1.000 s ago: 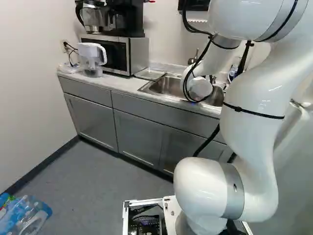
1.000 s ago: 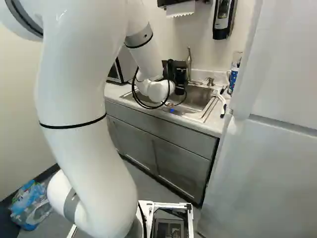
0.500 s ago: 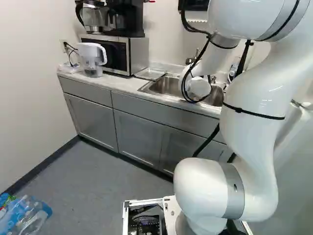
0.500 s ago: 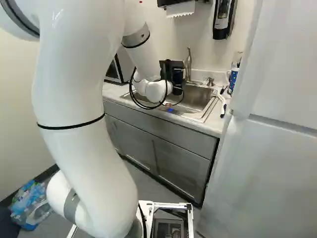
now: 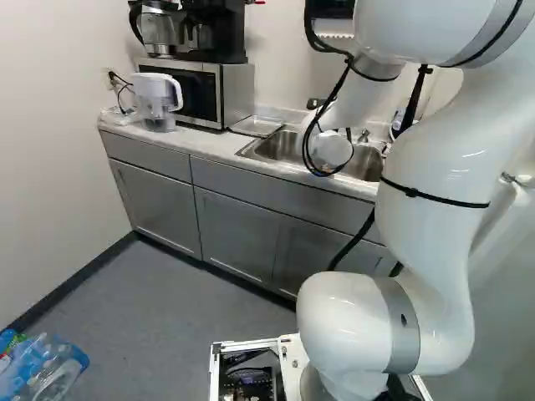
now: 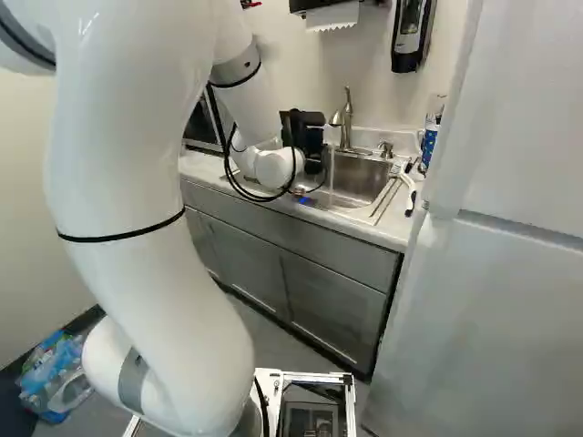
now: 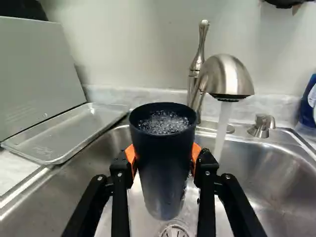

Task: Rinse the cup and place it in the tray

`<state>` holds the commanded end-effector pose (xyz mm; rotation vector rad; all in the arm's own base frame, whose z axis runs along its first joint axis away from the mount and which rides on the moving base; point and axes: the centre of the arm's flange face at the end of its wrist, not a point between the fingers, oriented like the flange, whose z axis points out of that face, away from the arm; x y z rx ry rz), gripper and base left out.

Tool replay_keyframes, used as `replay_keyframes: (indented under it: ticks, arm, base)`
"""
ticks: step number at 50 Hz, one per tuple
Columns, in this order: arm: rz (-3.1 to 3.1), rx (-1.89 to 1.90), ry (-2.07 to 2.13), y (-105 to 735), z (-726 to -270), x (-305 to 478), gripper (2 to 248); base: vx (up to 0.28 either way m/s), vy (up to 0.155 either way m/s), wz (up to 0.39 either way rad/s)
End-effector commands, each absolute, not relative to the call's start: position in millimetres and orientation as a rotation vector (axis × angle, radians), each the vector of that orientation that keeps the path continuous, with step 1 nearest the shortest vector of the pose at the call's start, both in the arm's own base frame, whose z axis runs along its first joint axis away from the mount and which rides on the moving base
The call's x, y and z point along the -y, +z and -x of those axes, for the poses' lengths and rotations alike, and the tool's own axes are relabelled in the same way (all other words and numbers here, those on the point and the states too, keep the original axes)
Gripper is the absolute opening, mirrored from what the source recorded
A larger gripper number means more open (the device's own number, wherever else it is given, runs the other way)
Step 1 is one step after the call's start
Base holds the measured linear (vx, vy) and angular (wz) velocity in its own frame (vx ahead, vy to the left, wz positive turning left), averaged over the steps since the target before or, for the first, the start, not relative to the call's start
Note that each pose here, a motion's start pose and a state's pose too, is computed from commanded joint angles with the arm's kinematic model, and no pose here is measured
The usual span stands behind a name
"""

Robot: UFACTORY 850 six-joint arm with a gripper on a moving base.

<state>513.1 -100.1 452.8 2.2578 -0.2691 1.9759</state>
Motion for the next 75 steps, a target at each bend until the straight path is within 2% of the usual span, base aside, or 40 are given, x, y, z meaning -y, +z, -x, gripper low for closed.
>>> replay_keyframes:
  ticks: [75]
  arm:
    - [-2.288, 0.095, 2.118, 524.3, -514.0, 18.6, 124]
  base:
    - [0.0, 0.0, 0.0]
